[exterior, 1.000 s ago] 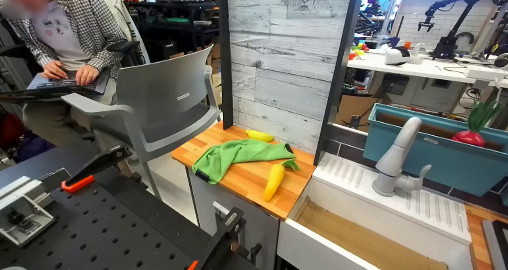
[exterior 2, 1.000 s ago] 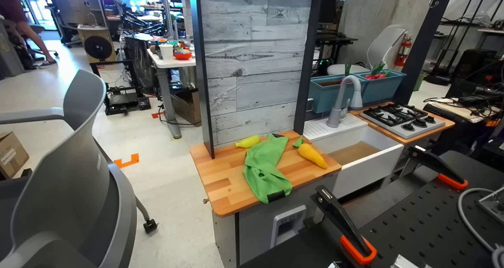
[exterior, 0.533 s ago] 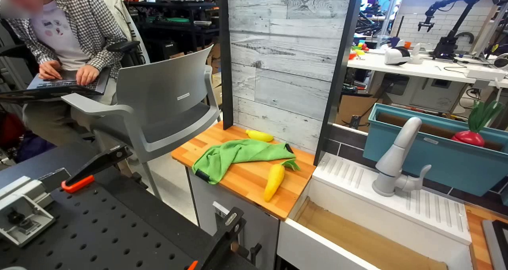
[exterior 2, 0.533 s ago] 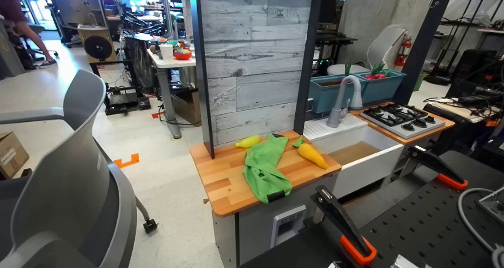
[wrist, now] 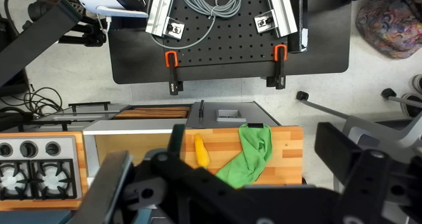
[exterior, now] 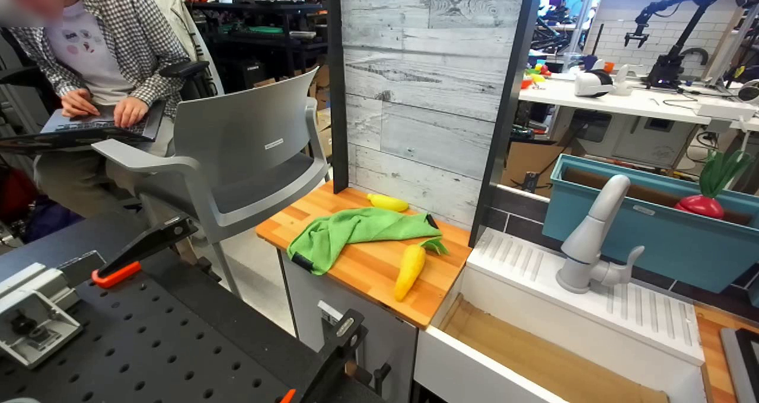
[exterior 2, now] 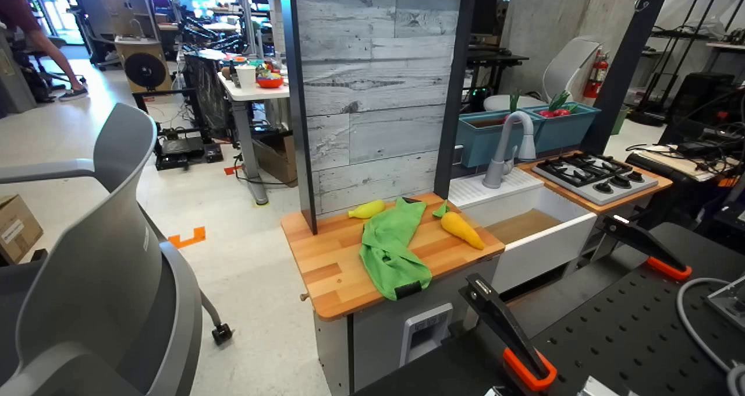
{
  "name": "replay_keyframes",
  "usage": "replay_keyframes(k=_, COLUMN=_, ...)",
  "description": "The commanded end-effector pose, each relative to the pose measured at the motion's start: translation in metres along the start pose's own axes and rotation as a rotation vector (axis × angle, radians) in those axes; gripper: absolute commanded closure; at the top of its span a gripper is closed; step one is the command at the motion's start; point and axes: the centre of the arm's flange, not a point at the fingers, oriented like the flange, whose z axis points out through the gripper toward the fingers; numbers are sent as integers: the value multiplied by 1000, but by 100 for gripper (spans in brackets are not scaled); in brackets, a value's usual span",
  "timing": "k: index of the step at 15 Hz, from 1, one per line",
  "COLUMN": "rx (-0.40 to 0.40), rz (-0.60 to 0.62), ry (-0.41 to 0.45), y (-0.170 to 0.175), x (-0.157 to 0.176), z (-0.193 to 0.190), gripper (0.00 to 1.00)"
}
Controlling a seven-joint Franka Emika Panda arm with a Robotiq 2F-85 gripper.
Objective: Fold the green towel
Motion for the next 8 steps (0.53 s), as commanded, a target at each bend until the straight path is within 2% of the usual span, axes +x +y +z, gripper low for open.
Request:
replay_keyframes(k=1, rx=38, rz=37, ry=44, y=-4, x=24, z=5, gripper=0)
replay_keyframes(k=8, rx=108, rz=78, ry=156, y=-33, x=117, z=47, gripper=0)
